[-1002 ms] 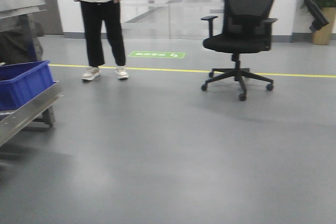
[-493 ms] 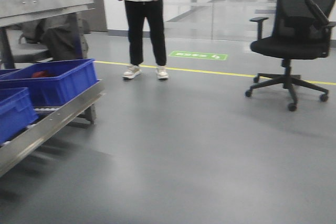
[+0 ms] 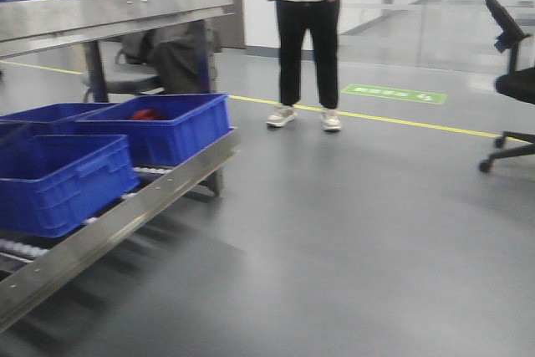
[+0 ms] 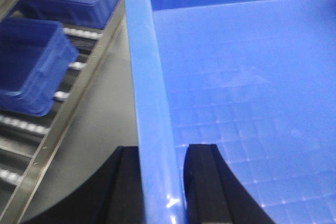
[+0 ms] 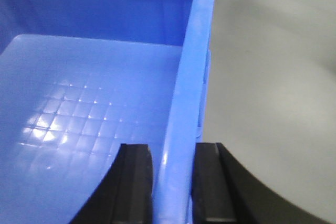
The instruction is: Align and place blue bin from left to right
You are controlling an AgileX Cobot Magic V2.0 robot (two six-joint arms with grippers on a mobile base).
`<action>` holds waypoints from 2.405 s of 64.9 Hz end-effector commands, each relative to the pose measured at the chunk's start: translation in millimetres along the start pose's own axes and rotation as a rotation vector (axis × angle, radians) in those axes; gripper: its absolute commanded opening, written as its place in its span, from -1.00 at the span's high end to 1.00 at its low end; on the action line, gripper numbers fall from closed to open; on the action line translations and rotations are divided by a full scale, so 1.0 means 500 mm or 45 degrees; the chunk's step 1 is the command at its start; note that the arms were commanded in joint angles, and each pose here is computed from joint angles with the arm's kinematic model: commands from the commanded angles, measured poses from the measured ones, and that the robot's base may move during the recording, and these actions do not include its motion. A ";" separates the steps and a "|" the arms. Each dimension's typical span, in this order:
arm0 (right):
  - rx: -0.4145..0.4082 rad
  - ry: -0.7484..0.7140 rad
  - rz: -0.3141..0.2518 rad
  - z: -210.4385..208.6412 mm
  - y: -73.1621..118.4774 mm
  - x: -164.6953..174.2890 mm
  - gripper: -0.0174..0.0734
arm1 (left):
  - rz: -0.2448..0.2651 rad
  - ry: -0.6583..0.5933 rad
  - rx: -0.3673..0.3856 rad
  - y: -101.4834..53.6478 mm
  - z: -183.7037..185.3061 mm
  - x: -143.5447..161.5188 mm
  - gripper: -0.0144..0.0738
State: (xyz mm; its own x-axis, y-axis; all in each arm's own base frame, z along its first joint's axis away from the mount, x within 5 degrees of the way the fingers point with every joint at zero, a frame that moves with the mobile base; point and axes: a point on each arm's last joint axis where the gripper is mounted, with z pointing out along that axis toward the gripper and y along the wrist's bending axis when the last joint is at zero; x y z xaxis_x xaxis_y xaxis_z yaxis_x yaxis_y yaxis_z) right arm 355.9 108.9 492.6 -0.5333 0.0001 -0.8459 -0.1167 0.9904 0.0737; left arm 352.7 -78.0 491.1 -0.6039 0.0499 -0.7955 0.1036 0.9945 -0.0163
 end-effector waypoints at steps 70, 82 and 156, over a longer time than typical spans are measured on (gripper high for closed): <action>-0.038 -0.201 -0.046 -0.041 0.002 -0.033 0.79 | 0.016 -0.173 0.032 -0.003 -0.035 -0.025 0.71; -0.038 -0.201 -0.046 -0.041 0.002 -0.033 0.79 | 0.016 -0.173 0.032 -0.003 -0.035 -0.025 0.71; -0.038 -0.201 -0.046 -0.041 0.002 -0.033 0.79 | 0.016 -0.173 0.032 -0.003 -0.035 -0.025 0.71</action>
State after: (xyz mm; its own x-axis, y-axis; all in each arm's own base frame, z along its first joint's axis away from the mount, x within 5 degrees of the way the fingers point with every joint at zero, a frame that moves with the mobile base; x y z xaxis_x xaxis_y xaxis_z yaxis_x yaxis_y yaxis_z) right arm 356.0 108.9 492.8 -0.5316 0.0004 -0.8470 -0.1172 0.9904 0.0740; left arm 352.8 -77.8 491.1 -0.6036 0.0506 -0.7957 0.1025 0.9946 -0.0145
